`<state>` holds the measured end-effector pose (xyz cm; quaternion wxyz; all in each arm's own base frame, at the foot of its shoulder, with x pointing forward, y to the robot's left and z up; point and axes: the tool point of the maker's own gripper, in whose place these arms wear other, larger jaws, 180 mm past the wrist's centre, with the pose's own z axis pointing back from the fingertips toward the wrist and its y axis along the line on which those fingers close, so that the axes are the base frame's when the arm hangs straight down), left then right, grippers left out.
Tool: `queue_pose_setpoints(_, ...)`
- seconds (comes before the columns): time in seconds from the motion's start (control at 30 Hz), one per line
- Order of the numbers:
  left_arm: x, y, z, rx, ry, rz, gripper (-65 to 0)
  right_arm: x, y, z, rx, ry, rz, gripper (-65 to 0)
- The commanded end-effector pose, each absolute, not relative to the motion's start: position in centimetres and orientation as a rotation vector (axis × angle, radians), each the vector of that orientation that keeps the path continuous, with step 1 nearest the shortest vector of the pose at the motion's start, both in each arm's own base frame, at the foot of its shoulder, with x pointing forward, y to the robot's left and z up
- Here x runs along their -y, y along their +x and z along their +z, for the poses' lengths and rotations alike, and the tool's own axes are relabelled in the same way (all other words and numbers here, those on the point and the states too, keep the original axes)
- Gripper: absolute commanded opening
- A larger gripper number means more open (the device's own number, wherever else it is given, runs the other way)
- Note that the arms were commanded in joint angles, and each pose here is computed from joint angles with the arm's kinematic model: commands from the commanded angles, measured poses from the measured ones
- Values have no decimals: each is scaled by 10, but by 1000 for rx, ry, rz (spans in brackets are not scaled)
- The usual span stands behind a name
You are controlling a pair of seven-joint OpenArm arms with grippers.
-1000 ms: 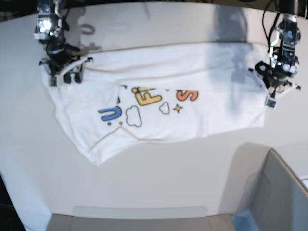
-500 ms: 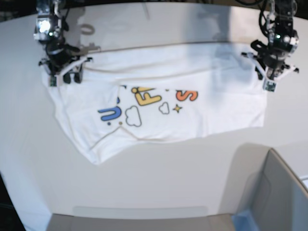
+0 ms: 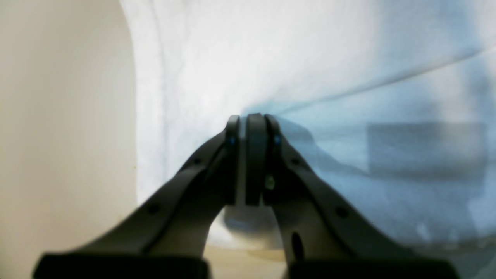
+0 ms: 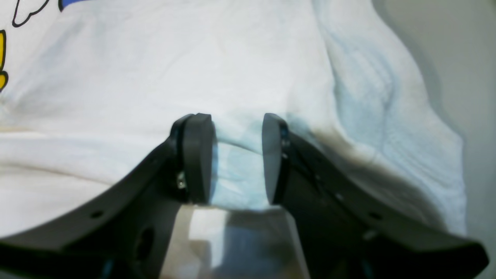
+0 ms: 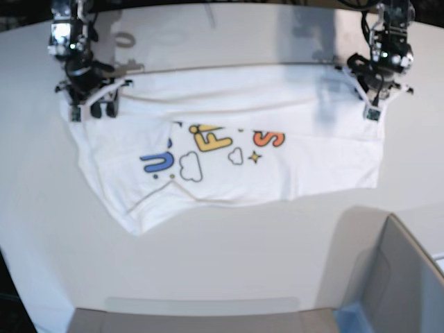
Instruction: Layout the t-shirt on the table in an organized manner, then fold the t-shirt properly
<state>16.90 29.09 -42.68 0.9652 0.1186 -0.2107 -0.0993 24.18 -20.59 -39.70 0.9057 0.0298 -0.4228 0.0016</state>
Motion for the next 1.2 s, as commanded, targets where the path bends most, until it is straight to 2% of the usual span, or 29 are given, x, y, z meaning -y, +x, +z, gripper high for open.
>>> queue_pose_setpoints(0.0, -298, 142, -437, 314, 254, -202, -616, 213, 231, -402, 828, 35, 15, -426)
queue_pose_setpoints(0.27, -296, 109, -440, 259, 248, -215, -616, 214, 207, -407, 787, 32, 39, -426)
queue_pose_setpoints(0.43, -297, 137, -392, 433, 281, -123, -613, 209, 218, -382, 911, 37, 61, -426)
queue_pose_setpoints(0.57, -304, 155, -374, 518, 303, -36, -613, 210, 233, -372, 960, 35, 62, -426)
queue_pose_setpoints(0.73, -306, 168, -368, 508, 308, -11, -613, 206, 241, -360, 1001, 39, 72, -426)
queue_pose_setpoints(1.0, -306, 204, -351, 576, 307, 12, -613, 198, 301, -300, 1199, 54, 88, -427)
queue_pose_setpoints(1.07, -306, 212, -347, 582, 304, 19, -613, 197, 324, -291, 1208, 63, 80, -427)
queue_pose_setpoints(1.17, -304, 219, -343, 593, 301, 26, -613, 181, 357, -279, 1192, 175, 60, -427)
